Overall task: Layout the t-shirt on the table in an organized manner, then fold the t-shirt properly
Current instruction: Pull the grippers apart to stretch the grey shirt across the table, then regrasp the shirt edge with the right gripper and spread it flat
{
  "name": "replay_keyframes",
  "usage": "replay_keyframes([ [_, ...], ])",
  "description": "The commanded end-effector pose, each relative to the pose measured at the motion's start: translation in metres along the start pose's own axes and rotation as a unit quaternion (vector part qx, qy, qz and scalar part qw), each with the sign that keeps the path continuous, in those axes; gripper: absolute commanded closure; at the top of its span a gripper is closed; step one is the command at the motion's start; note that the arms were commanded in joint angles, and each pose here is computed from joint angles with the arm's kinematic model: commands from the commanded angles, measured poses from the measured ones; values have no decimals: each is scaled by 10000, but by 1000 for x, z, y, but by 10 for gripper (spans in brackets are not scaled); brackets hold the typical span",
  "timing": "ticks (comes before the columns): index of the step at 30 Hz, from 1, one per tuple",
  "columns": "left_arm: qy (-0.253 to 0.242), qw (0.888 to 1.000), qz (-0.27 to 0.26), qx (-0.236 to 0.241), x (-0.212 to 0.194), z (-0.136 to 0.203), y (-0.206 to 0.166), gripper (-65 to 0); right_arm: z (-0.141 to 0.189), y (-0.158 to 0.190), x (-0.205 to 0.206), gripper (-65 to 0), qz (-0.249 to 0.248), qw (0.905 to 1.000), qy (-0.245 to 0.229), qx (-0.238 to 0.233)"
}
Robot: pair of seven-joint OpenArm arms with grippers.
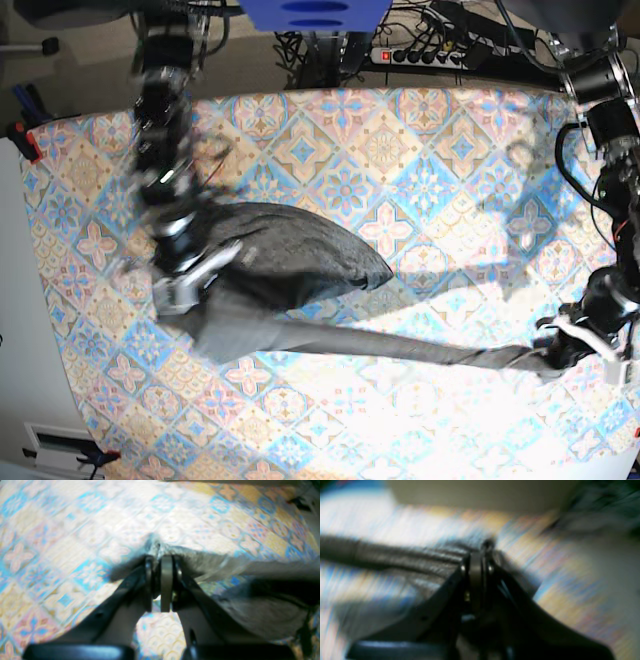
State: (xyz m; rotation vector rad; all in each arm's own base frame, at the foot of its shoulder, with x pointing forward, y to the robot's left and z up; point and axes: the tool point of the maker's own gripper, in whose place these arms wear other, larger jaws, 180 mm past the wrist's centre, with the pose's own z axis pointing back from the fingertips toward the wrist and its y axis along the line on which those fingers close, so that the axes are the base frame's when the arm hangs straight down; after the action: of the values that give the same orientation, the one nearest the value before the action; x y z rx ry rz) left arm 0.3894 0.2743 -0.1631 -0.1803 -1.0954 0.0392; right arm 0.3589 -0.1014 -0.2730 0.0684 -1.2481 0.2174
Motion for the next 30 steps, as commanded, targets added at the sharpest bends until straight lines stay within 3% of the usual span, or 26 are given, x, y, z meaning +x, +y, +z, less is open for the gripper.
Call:
replay_keyframes([
  [1, -354, 9993, -26, 76, 18, 12, 6, 0, 1, 9, 27, 0, 77, 9986, -501, 124],
  [10, -35, 9950, 390, 919, -29, 43, 68, 0, 25, 111, -26, 0, 137, 9900, 121, 1397],
  [14, 199, 9847, 249, 1711, -51, 62, 105, 0, 40, 163, -35, 0, 230, 9774, 248, 2084],
  [19, 537, 9721, 147, 2277, -77, 69, 129, 0, 59, 206, -70, 0, 381, 9600, 674, 2691],
  [23, 879, 9650, 345, 2447, -106, 64, 142, 0, 70, 233, -103, 0, 509, 9448, 1072, 3056],
  [28, 1066, 9688, 142, 2231, -131, 57, 130, 0, 80, 250, -129, 0, 618, 9323, 1385, 3282],
  [30, 1174, 9701, -73, 2124, -139, 54, 125, -10, 85, 257, -133, -69, 655, 9276, 1425, 3391],
])
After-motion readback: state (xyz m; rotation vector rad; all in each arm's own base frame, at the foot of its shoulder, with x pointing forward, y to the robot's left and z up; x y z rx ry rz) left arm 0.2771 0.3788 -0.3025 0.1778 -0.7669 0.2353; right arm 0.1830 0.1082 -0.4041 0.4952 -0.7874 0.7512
